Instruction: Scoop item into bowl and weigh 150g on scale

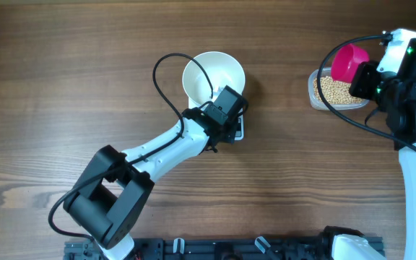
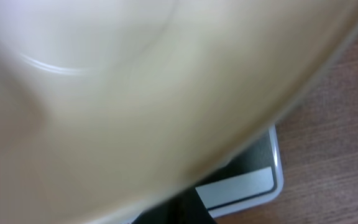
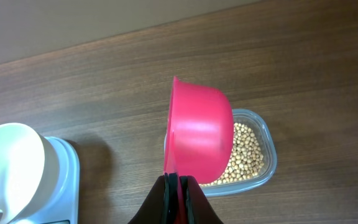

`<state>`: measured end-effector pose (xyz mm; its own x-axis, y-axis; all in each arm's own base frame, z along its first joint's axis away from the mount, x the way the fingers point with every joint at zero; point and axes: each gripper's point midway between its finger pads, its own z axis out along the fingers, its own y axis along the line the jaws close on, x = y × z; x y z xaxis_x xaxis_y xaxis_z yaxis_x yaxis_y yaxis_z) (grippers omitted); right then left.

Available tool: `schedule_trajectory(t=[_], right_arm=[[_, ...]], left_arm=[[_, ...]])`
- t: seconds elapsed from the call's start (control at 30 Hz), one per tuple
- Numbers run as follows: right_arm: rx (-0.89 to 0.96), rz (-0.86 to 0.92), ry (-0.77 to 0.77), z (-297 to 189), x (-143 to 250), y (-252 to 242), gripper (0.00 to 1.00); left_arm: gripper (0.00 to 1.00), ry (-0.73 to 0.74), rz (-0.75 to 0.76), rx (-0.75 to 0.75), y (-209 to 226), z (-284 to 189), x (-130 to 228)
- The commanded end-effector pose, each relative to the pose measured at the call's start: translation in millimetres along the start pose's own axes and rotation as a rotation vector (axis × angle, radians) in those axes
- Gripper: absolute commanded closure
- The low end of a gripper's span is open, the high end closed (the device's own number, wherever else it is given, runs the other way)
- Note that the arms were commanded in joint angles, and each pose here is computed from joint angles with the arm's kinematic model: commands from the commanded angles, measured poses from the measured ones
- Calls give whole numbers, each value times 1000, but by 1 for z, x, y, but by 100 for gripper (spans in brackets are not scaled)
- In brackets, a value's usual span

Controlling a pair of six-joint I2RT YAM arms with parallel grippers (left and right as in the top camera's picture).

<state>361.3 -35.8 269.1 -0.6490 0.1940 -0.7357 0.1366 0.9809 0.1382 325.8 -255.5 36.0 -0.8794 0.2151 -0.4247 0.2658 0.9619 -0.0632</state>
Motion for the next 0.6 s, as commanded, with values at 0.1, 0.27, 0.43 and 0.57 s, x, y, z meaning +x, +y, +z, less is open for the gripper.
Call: schedule_trajectory(t=[0.1, 0.27, 0.43, 0.57], right_arm=[[-17, -19, -18, -3, -8, 3, 96], [-17, -19, -18, -3, -8, 3, 96], [-17, -18, -17, -3, -8, 3, 96], [-17, -19, -14, -3, -7, 3, 96]], left_arm=[[96, 8, -3, -57, 11, 18, 5], [96, 10, -6, -58, 11, 20, 6], [96, 11, -6, -54, 10, 22, 6], [96, 13, -6, -55, 10, 24, 7]])
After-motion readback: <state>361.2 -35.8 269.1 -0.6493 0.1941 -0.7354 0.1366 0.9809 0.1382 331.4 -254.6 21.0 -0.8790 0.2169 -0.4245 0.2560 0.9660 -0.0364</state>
